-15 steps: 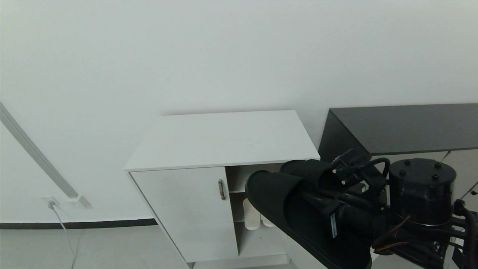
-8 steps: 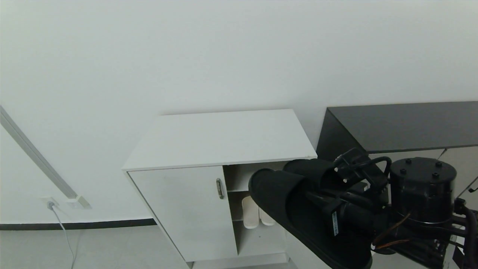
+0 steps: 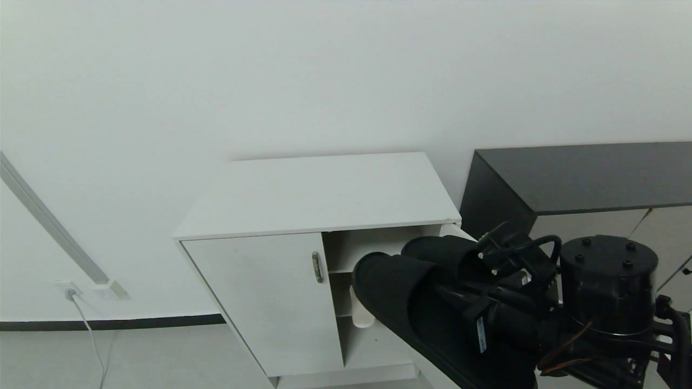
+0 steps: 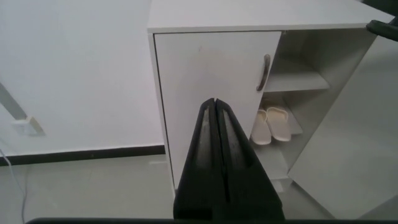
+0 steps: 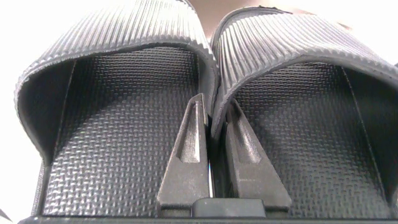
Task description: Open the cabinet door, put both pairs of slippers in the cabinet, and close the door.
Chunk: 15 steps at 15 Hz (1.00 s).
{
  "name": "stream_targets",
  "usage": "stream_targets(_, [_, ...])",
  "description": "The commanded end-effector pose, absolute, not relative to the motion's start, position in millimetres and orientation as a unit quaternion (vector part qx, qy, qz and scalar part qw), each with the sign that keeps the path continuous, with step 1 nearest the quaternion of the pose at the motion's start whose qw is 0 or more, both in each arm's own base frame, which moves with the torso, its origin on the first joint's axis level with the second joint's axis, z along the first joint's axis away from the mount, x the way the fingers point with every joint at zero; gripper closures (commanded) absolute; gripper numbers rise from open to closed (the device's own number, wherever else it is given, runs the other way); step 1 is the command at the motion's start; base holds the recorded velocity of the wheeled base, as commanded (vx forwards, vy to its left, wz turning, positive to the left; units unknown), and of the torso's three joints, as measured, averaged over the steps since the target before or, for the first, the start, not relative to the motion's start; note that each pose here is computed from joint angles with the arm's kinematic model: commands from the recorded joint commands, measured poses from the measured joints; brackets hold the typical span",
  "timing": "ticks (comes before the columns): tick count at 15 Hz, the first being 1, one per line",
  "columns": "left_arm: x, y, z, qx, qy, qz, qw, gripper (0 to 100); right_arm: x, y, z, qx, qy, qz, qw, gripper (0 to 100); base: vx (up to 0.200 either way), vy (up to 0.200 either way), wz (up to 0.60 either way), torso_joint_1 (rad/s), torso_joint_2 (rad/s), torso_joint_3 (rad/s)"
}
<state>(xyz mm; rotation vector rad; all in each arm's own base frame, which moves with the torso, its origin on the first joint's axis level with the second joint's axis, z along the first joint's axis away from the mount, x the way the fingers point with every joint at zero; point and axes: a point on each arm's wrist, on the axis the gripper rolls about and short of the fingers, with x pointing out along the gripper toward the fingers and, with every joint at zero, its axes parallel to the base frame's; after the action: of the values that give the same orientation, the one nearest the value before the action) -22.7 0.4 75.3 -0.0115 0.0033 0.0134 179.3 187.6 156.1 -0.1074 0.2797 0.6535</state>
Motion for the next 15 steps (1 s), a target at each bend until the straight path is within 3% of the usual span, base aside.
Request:
stream_targets(1, [-23,0,75,-0.006,0.001,0.007,1.000,100,179,189,153,-0.056,0.142,0.322,0.934,100,0.000,0.000,0.00,-0.159,0.39,0.227])
stream_targets(15, [-23,0,75,-0.005,0.001,0.007,1.000,100,182,193,143,-0.049,0.127,0.321,0.937,100,0.000,0.000,0.00,-0.208,0.52,0.306])
